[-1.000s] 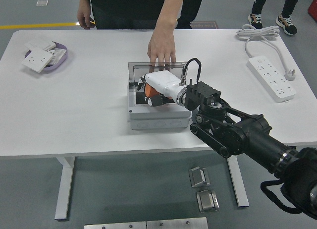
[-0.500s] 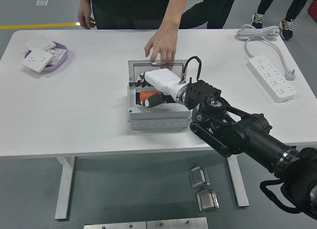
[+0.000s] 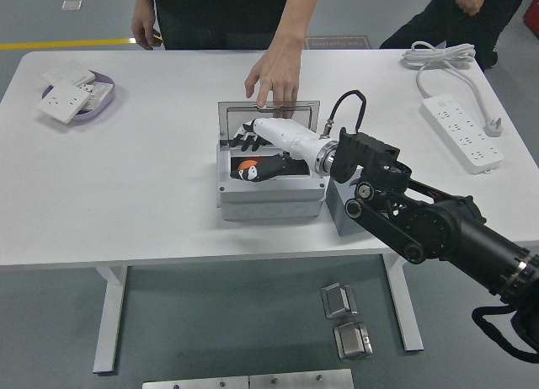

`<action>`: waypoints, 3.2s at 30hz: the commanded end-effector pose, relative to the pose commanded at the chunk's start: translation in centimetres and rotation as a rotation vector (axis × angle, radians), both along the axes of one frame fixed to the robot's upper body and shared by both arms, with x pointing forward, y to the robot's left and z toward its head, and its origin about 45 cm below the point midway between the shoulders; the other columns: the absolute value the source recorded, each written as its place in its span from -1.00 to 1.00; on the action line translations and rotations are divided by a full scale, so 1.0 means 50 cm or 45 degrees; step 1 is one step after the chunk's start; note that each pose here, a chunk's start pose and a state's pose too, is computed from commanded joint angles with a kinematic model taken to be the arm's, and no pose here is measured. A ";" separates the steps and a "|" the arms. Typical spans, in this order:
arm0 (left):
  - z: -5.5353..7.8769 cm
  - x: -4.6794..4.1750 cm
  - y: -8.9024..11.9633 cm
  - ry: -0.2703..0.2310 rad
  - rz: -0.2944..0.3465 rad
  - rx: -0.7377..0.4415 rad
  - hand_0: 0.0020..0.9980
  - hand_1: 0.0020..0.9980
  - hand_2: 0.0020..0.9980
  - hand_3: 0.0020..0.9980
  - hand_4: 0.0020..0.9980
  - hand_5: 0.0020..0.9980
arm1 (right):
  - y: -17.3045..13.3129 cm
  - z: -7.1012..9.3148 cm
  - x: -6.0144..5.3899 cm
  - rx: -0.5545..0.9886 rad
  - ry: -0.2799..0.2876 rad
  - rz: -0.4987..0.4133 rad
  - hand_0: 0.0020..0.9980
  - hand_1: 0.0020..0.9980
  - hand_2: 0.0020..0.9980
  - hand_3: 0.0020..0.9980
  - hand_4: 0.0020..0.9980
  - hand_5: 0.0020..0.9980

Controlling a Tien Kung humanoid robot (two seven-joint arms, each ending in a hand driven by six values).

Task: Pick up the cylinder from the cube,place it in the box,flap close box

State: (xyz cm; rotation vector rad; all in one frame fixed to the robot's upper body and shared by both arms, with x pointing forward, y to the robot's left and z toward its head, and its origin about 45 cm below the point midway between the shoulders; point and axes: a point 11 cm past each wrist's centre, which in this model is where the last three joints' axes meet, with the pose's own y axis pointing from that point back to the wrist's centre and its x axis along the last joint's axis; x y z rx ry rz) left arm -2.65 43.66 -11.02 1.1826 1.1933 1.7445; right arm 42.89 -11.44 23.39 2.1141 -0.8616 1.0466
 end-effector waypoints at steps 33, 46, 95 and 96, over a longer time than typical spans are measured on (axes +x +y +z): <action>0.003 0.016 0.009 -0.009 -0.020 0.009 0.19 0.28 0.24 0.26 0.39 -0.64 | -0.095 0.029 0.116 -0.039 0.018 -0.195 0.26 0.22 0.29 0.41 0.75 -0.07; 0.002 0.012 0.006 -0.011 -0.017 0.007 0.19 0.28 0.24 0.26 0.39 -0.64 | -0.065 0.016 0.058 -0.070 -0.004 -0.076 0.25 0.22 0.29 0.41 0.74 -0.06; -0.002 -0.020 -0.005 0.022 0.015 -0.005 0.19 0.28 0.24 0.26 0.38 -0.64 | -0.214 0.066 -0.042 0.273 -0.143 -0.285 0.16 0.20 0.29 0.41 0.71 -0.02; -0.002 -0.021 -0.006 0.023 0.015 -0.006 0.19 0.28 0.24 0.26 0.38 -0.64 | -0.222 0.068 -0.043 0.315 -0.144 -0.298 0.15 0.19 0.28 0.41 0.70 -0.02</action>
